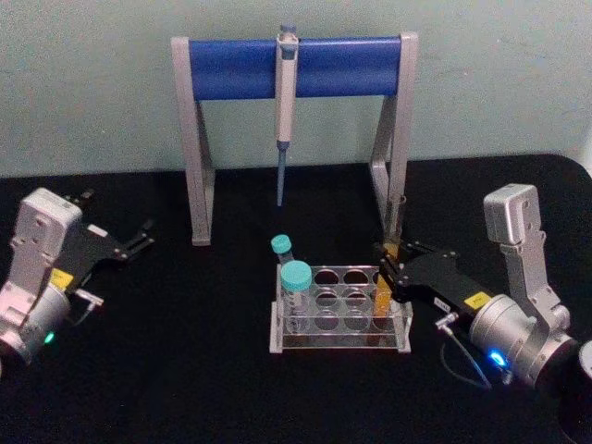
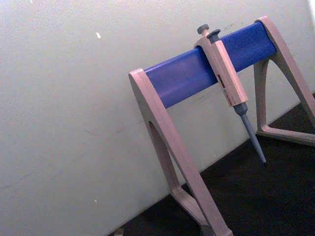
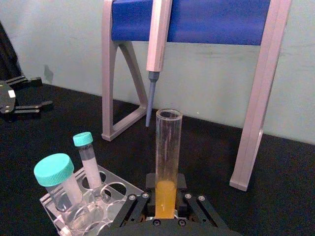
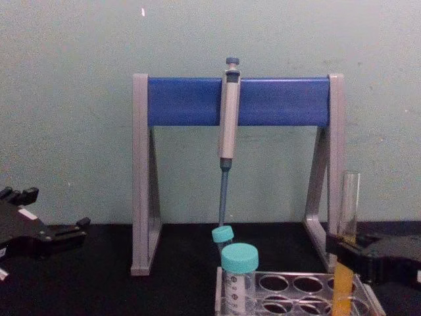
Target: Pick up the test tube from the test tube rack, shake it, then place it back into the test tube rack.
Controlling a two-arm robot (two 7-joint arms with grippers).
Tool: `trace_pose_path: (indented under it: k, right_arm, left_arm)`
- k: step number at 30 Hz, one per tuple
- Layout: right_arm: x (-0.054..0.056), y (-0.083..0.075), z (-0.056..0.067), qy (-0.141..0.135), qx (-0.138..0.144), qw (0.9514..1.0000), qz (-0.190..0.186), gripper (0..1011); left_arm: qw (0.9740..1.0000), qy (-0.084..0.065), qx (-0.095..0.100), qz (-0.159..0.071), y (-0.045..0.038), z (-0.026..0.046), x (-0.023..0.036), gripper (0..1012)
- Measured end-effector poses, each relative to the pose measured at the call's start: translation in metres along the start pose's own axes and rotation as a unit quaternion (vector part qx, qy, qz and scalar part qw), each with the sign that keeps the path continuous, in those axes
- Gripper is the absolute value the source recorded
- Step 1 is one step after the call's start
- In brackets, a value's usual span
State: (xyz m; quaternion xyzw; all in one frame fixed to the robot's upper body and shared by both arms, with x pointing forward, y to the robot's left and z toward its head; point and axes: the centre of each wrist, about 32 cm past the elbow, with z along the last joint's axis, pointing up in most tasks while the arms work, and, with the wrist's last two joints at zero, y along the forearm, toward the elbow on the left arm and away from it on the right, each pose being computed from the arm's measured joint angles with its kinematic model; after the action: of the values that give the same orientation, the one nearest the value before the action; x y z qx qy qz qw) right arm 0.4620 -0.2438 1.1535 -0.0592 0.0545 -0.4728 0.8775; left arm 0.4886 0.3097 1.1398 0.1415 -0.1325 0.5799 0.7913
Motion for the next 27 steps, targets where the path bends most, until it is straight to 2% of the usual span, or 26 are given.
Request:
trace_pose_path:
  k: [4, 5, 7, 8, 10, 11, 13, 14, 18, 25, 27]
  right_arm:
    - [0.0, -0.0001, -0.0003, 0.0, -0.002, 1.0, 0.0, 289]
    - [0.0, -0.0001, -0.0003, 0.0, -0.002, 1.0, 0.0, 349]
    - [0.0, -0.0001, -0.0003, 0.0, -0.002, 1.0, 0.0, 380]
    - [0.0, -0.0001, -0.0003, 0.001, -0.002, 1.0, 0.0, 450]
    - [0.0, -0.0001, -0.0002, 0.001, -0.002, 1.0, 0.0, 491]
    - [0.0001, -0.0001, -0.0002, 0.0, -0.002, 1.0, 0.0, 554]
    - [0.0001, -0.0001, -0.0001, 0.001, -0.002, 1.0, 0.0, 615]
    - [0.0002, -0.0001, -0.0001, 0.001, -0.001, 1.0, 0.0, 615]
    - [0.0002, -0.0001, 0.0001, 0.0, -0.001, 1.0, 0.0, 773]
    - [0.0003, -0.0001, 0.0003, 0.001, 0.0, 1.0, 0.0, 976]
    - [0.0003, -0.0001, 0.0004, 0.001, 0.0, 1.0, 0.0, 1000]
  left_arm:
    - [1.0, 0.0, 0.0, 0.0, 0.0, 0.0, 0.0, 1001]
    - [1.0, 0.0, 0.0, 0.0, 0.0, 0.0, 0.0, 1002]
    - [1.0, 0.0, 0.0, 0.0, 0.0, 0.0, 0.0, 1001]
    - [1.0, 0.0, 0.0, 0.0, 0.0, 0.0, 0.0, 1001]
    - [1.0, 0.0, 0.0, 0.0, 0.0, 0.0, 0.0, 1002]
    - [1.0, 0.0, 0.0, 0.0, 0.0, 0.0, 0.0, 1001]
    - [1.0, 0.0, 0.0, 0.0, 0.0, 0.0, 0.0, 1001]
    - [1.0, 0.0, 0.0, 0.0, 0.0, 0.0, 0.0, 1002]
    - [1.0, 0.0, 0.0, 0.0, 0.0, 0.0, 0.0, 1001]
    - [1.0, 0.0, 0.0, 0.0, 0.0, 0.0, 0.0, 1001]
    - [1.0, 0.0, 0.0, 0.0, 0.0, 0.0, 0.0, 1001]
